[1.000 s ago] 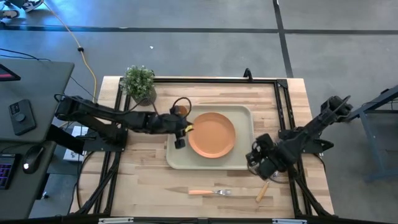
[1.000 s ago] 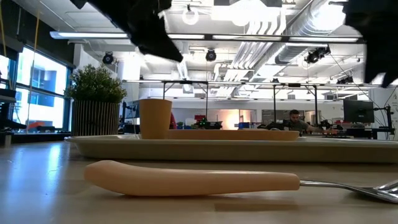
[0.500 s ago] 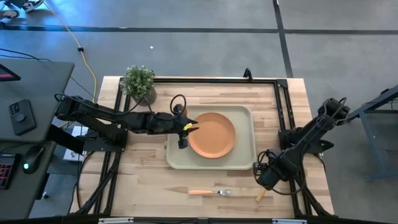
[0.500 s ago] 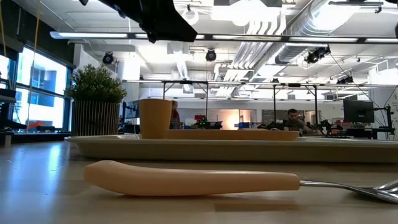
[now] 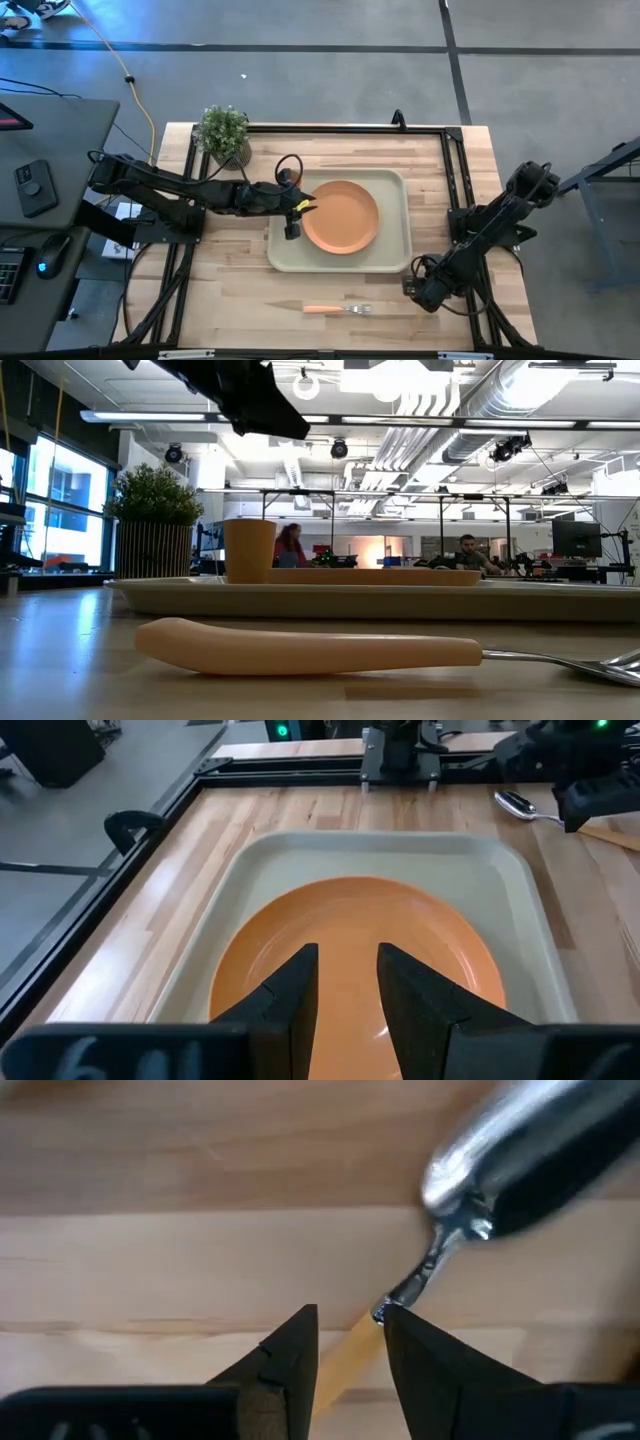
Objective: Pick and place plate/cup/fork/spoon on tray
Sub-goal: Put the orange spoon on the light brown tray to the right of the orange plate
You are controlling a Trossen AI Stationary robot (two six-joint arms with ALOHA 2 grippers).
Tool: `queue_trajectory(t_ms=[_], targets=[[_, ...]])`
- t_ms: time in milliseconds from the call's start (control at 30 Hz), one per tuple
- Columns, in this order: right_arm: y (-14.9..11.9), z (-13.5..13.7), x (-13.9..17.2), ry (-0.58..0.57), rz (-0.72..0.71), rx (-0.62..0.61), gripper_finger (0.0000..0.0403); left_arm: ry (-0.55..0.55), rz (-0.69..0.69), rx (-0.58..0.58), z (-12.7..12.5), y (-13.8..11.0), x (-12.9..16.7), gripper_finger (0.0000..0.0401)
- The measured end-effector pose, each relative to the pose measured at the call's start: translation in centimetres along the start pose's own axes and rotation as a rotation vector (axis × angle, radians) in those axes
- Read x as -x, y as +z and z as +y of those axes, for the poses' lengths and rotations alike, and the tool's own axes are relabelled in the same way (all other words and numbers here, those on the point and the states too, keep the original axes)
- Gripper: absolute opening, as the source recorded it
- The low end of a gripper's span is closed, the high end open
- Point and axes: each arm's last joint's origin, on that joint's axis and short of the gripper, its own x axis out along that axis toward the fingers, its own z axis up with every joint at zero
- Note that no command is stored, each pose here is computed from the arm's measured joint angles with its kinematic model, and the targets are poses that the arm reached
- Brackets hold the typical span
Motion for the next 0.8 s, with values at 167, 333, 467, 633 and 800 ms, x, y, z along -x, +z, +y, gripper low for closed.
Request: queue_trajectory(t_ms=[167, 333, 467, 633, 800], targets=[[-0.2, -0.1, 0.2, -0.054, 0.029, 0.013, 0.0110, 0.003, -0.009, -0.007, 0.0, 0.1, 0.0, 0.0095], [0.0, -0.8, 0.1, -0.099, -0.013, 0.056, 0.0110, 0.003, -0.009, -0.007, 0.0, 0.1, 0.0, 0.0095], [0.1, -1.7, 0.0, -0.147, -0.062, 0.054, 0.0110, 0.003, -0.005, -0.009, 0.0, 0.0, 0.0, 0.0095], [-0.1, -1.7, 0.0, -0.111, -0.075, 0.064, 0.0110, 0.003, 0.007, -0.013, 0.0, -0.1, 0.0, 0.0095], [-0.1, -1.7, -0.4, -0.123, -0.084, 0.060, 0.0110, 0.003, 0.017, -0.002, 0.0, -0.2, 0.0, 0.0095]])
